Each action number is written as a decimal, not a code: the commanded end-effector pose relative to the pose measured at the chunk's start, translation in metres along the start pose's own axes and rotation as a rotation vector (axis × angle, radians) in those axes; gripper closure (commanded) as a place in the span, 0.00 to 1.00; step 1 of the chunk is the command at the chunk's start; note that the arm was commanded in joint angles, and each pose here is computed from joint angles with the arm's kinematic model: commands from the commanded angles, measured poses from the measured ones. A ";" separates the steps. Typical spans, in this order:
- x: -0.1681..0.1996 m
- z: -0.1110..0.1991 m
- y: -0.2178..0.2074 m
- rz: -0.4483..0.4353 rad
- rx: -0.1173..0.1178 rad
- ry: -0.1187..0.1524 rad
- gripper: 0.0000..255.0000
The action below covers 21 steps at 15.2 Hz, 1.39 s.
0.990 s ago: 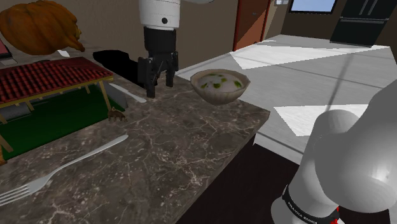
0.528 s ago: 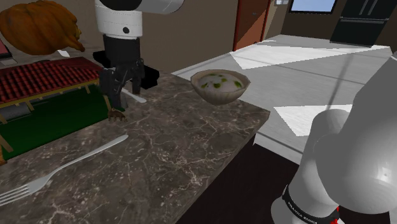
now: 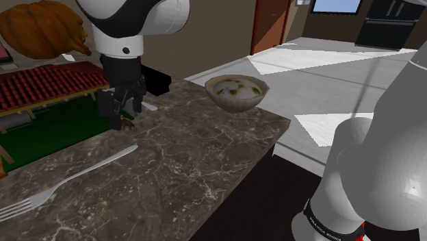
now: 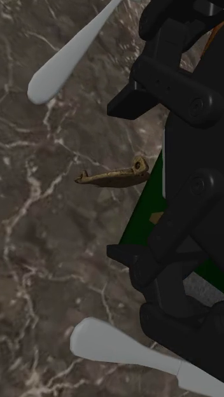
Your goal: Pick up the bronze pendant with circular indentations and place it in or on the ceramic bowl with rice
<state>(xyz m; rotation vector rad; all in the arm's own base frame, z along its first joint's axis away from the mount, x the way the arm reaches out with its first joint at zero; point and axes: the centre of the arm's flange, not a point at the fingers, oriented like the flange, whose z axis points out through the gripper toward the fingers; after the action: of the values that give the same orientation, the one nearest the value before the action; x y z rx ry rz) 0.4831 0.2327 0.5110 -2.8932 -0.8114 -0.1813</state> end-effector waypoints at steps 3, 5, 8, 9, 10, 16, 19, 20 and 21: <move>0.001 0.017 -0.001 -0.003 0.003 -0.006 0.00; 0.001 0.017 -0.001 -0.003 0.003 -0.006 0.00; 0.001 0.017 -0.001 -0.003 0.003 -0.006 0.00; 0.001 0.017 -0.001 -0.003 0.003 -0.006 0.00; 0.001 0.017 -0.001 -0.003 0.003 -0.006 1.00; 0.001 0.017 -0.001 -0.003 0.003 -0.006 1.00; 0.001 0.017 -0.001 -0.003 0.003 -0.006 1.00; 0.002 0.011 -0.001 -0.003 0.003 -0.006 1.00; 0.002 0.006 -0.002 -0.003 0.003 -0.006 1.00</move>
<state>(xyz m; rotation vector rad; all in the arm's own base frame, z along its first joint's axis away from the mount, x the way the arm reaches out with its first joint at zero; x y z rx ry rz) 0.4852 0.2358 0.5016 -2.8915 -0.8153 -0.1733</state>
